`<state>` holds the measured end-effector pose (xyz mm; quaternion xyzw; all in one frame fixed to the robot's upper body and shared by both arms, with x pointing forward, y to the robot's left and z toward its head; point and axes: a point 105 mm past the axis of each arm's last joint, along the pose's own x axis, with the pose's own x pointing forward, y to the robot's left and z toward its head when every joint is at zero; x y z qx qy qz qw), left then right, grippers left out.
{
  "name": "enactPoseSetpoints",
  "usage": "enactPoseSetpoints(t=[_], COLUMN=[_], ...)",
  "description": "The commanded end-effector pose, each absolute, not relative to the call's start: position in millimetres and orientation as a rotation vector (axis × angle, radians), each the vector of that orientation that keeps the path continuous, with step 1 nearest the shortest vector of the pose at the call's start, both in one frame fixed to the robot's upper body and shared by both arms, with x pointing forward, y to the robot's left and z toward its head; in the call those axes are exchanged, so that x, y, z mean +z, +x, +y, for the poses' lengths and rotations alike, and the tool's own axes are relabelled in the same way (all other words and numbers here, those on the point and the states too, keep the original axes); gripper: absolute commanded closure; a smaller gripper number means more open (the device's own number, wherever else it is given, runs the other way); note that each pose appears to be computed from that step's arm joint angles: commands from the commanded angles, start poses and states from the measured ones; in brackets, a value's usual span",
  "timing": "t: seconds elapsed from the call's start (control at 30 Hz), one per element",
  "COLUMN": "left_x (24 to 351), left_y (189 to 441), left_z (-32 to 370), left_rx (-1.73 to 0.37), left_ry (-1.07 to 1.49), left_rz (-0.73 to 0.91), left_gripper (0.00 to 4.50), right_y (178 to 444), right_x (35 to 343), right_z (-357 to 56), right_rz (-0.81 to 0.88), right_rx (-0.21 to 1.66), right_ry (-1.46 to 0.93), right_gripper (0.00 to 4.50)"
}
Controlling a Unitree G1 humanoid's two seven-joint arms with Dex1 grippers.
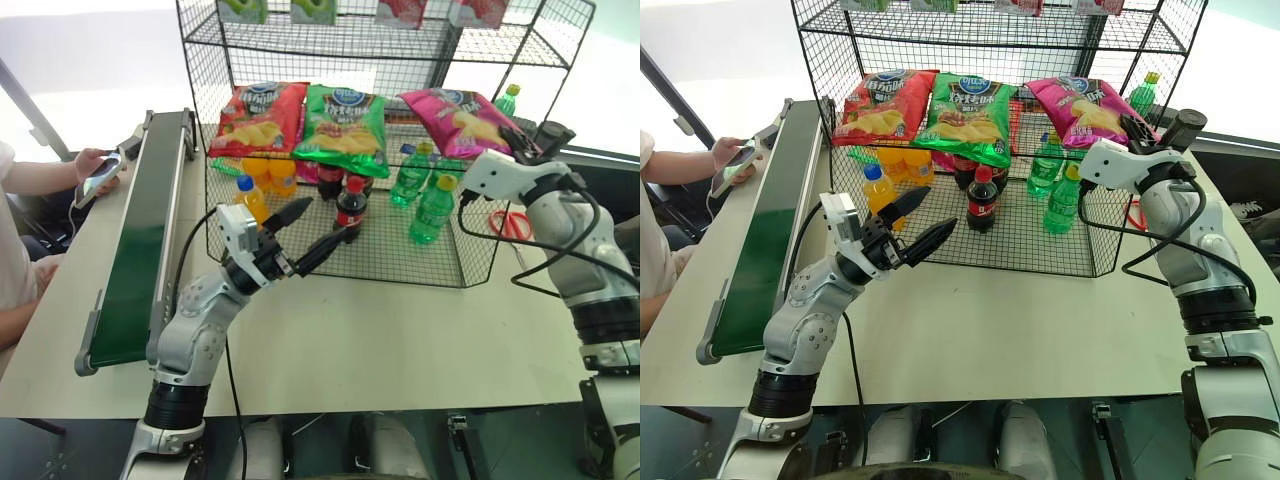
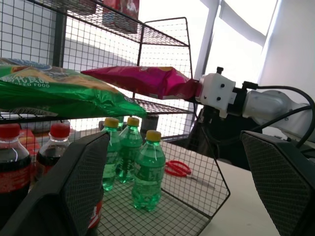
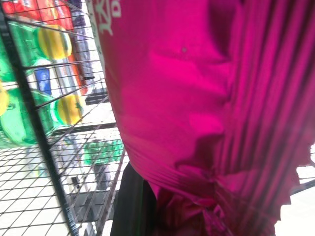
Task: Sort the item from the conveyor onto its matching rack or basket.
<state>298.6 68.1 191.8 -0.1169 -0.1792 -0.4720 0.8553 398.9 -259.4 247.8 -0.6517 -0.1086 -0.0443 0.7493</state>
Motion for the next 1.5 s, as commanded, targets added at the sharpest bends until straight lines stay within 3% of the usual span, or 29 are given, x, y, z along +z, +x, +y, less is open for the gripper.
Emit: enactPoseSetpoints(t=[0.03, 0.3, 0.53, 0.77, 1.03, 1.13, 1.37, 1.5], left_x=[206, 206, 201, 198, 195, 195, 196, 196], left_y=[294, 292, 293, 293, 291, 291, 290, 290], left_z=[65, 63, 61, 56, 54, 54, 52, 51], left_rx=[-1.005, -1.023, -1.013, -1.035, -1.042, -1.041, -1.043, -1.044], left_ry=[-0.237, -0.268, -0.231, -0.216, -0.186, -0.183, -0.173, -0.173], left_rz=[-0.447, -0.446, -0.438, -0.427, -0.423, -0.422, -0.428, -0.427], left_gripper=[0.0, 0.0, 0.0, 0.0, 0.0, 0.0, 0.0, 0.0], right_y=[399, 395, 382, 372, 366, 366, 368, 371], right_x=[262, 268, 278, 265, 265, 258, 252, 266], right_z=[-258, -249, -238, -215, -210, -210, -216, -218], right_rz=[-0.268, -0.298, -0.3, -0.312, -0.377, -0.366, -0.365, -0.426], right_rx=[-0.129, -0.083, 0.07, 0.303, 0.313, 0.328, 0.314, 0.252], right_ry=[-1.383, -1.326, -1.287, -0.943, -0.795, -0.81, -0.94, -1.152], right_gripper=[3.85, 0.05, 0.05, 0.05, 0.05, 0.9, 4.44, 4.48])
